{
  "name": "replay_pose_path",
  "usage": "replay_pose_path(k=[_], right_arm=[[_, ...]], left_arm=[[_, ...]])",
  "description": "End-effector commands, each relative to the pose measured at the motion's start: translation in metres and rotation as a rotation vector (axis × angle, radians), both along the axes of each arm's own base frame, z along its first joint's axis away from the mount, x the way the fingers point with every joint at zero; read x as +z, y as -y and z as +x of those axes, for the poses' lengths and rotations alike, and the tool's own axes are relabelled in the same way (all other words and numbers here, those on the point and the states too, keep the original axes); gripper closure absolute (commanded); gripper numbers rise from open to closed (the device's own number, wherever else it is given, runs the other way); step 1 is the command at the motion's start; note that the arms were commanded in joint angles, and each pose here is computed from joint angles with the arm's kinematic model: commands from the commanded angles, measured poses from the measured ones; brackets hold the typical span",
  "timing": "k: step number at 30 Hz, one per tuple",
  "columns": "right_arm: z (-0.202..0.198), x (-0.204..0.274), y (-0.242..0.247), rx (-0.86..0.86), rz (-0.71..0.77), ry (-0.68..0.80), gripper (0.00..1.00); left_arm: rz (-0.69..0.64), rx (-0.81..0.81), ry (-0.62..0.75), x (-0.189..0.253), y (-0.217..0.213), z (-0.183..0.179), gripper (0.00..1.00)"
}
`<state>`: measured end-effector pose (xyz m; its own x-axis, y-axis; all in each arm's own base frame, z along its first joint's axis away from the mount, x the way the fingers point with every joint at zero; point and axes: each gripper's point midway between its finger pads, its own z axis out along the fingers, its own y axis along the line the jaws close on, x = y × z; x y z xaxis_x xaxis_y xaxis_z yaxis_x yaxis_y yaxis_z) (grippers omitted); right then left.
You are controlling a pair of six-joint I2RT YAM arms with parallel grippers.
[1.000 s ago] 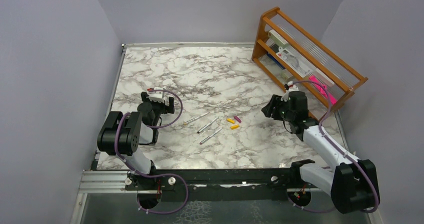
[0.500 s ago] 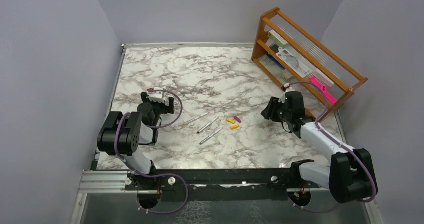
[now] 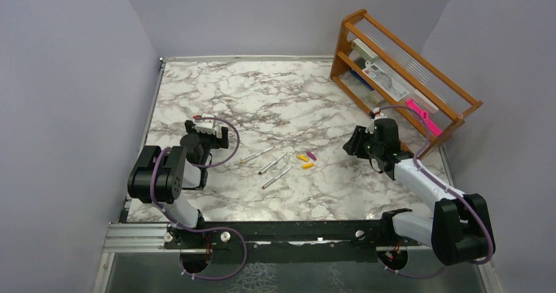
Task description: Insert the pens into the pen caps
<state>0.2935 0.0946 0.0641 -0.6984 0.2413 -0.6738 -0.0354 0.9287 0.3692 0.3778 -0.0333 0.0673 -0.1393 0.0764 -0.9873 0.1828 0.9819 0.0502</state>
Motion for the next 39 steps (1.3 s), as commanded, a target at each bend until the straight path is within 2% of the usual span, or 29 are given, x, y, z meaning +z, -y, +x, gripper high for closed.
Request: replay_pose_path(k=[1,26,39], right_arm=[[0.016,0.016,0.000,-0.001,-0.008,0.061,0.57],[0.014,0.018,-0.001,0.004,-0.001,0.067,0.57],[0.023,0.038,0.000,-0.001,-0.005,0.109,0.57]], left_arm=[[-0.011,-0.023,0.035,0.009,0.005,0.004,0.01],[-0.011,-0.023,0.034,0.009,0.005,0.004,0.01],[-0.011,-0.023,0.035,0.009,0.005,0.004,0.01]])
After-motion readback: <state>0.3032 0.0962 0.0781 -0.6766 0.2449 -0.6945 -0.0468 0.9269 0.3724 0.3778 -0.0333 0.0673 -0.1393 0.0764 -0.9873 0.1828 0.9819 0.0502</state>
